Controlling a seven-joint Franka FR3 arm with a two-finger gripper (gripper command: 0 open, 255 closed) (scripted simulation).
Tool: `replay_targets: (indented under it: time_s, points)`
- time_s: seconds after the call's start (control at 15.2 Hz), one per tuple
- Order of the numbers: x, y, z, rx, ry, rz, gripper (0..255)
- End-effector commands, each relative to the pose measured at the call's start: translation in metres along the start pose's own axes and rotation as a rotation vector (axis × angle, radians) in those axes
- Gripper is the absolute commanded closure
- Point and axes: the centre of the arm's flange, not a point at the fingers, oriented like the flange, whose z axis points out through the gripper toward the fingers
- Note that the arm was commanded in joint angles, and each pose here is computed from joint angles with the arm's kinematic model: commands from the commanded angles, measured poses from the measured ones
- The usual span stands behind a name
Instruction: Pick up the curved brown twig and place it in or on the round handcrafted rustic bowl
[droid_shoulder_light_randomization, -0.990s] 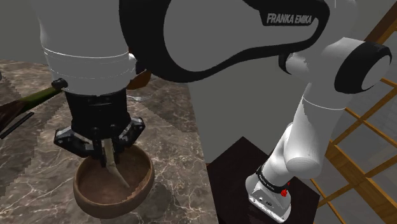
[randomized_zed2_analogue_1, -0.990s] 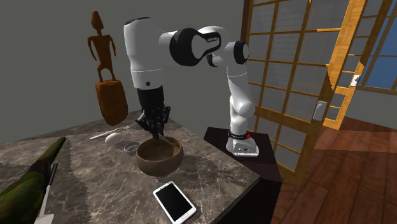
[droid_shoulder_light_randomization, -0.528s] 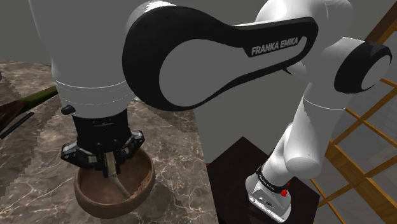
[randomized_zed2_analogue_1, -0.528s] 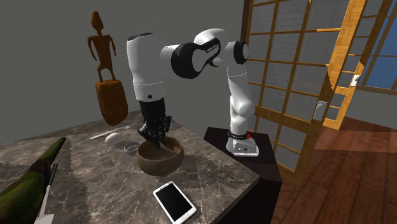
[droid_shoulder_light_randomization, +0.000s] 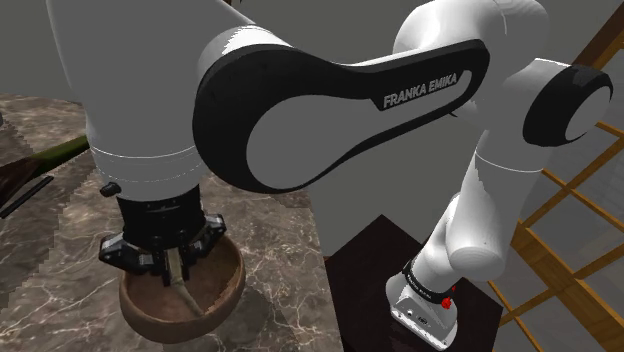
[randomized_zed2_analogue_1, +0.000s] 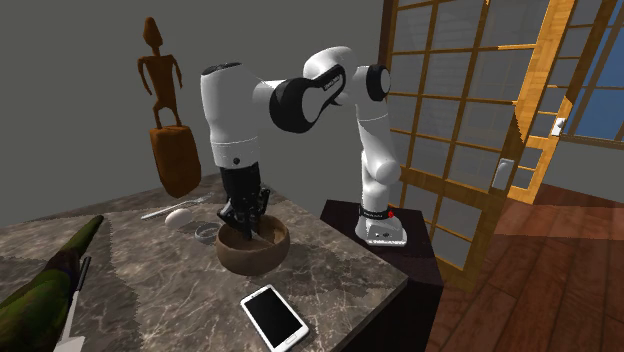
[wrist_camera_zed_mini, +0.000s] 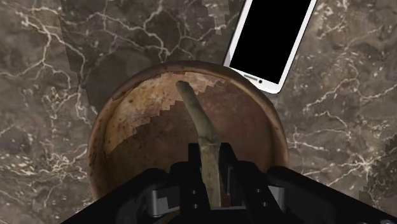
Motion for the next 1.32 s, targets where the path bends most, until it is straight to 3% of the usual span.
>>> replay_targets:
  time_s: [0.0,0.07,0.13,0.46,0.73,1.25]
  points:
    - [0.0,0.0,0.0,0.0,0.0,0.0,255]
    - [0.0,0.0,0.0,0.0,0.0,0.0,255]
    - [0.0,0.0,0.0,0.0,0.0,0.0,0]
    - [0.0,0.0,0.0,0.0,0.0,0.0,0]
    - [0.0,0.0,-0.05,0.0,0.0,0.0,0]
    - [0.0,0.0,-0.05,0.0,0.0,0.0,0]
